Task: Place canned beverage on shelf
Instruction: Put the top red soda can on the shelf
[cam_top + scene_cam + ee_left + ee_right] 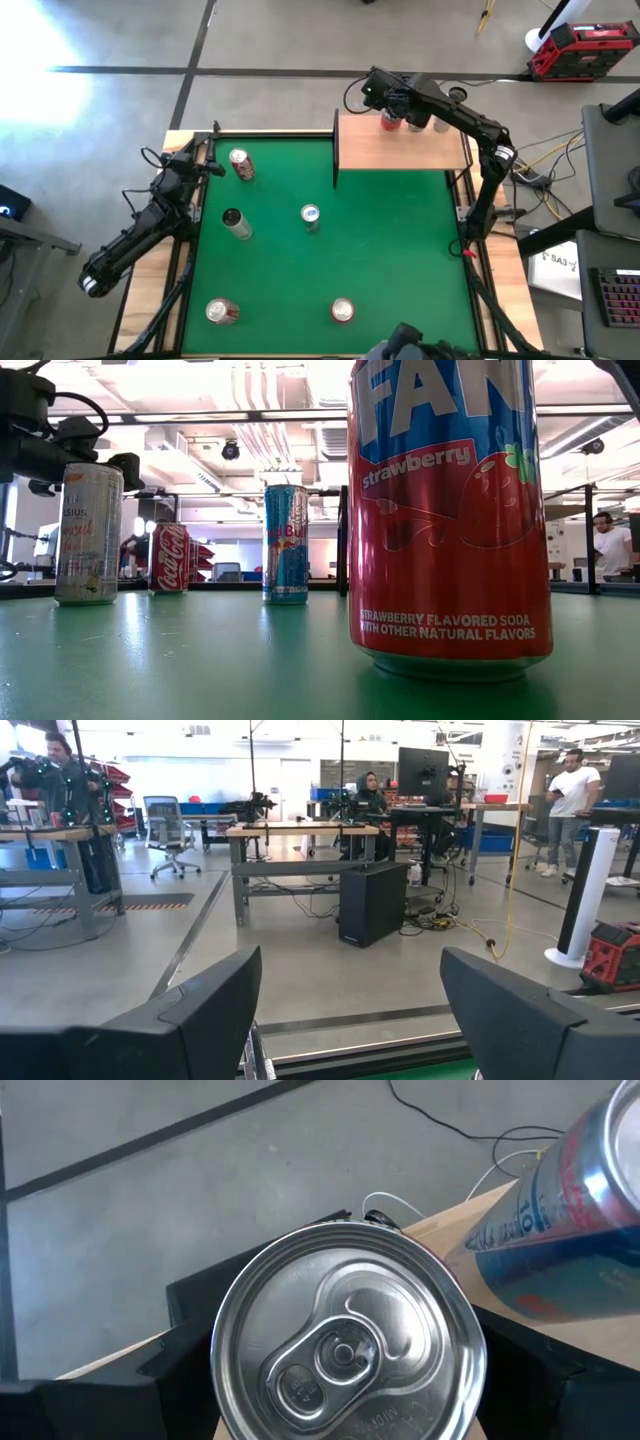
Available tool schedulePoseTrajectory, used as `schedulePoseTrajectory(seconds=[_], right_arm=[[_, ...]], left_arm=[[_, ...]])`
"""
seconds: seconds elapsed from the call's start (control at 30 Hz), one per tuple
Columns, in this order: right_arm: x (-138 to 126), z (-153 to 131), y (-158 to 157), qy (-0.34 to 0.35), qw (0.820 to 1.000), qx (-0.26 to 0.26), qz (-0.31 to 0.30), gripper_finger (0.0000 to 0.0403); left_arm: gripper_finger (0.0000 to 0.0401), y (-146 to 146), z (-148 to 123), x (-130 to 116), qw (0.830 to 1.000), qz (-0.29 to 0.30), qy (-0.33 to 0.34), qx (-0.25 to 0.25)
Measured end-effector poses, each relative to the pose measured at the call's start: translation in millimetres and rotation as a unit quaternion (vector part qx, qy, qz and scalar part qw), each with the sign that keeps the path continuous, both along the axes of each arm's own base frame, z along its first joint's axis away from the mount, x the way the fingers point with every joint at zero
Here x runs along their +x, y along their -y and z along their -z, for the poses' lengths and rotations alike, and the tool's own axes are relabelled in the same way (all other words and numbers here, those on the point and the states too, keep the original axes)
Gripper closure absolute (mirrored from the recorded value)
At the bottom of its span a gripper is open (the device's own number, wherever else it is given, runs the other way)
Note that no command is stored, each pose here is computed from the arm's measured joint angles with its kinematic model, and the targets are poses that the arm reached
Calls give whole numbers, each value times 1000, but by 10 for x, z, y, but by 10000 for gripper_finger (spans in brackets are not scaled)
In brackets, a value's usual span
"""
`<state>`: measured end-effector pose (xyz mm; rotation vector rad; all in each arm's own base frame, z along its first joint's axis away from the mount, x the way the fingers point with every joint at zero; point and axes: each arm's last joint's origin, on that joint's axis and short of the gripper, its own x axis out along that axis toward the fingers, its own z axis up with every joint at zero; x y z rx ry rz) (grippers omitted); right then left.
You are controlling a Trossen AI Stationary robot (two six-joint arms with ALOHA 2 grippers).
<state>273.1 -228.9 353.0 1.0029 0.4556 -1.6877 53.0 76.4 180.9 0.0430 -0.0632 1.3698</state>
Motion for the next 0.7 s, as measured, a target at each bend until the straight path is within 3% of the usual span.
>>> schedulePoseTrajectory(seconds=[0.7], right_arm=[[53,66,21,-12,1000,12,-22,77]], left_arm=[[108,0,0,0,1000,0,0,0]])
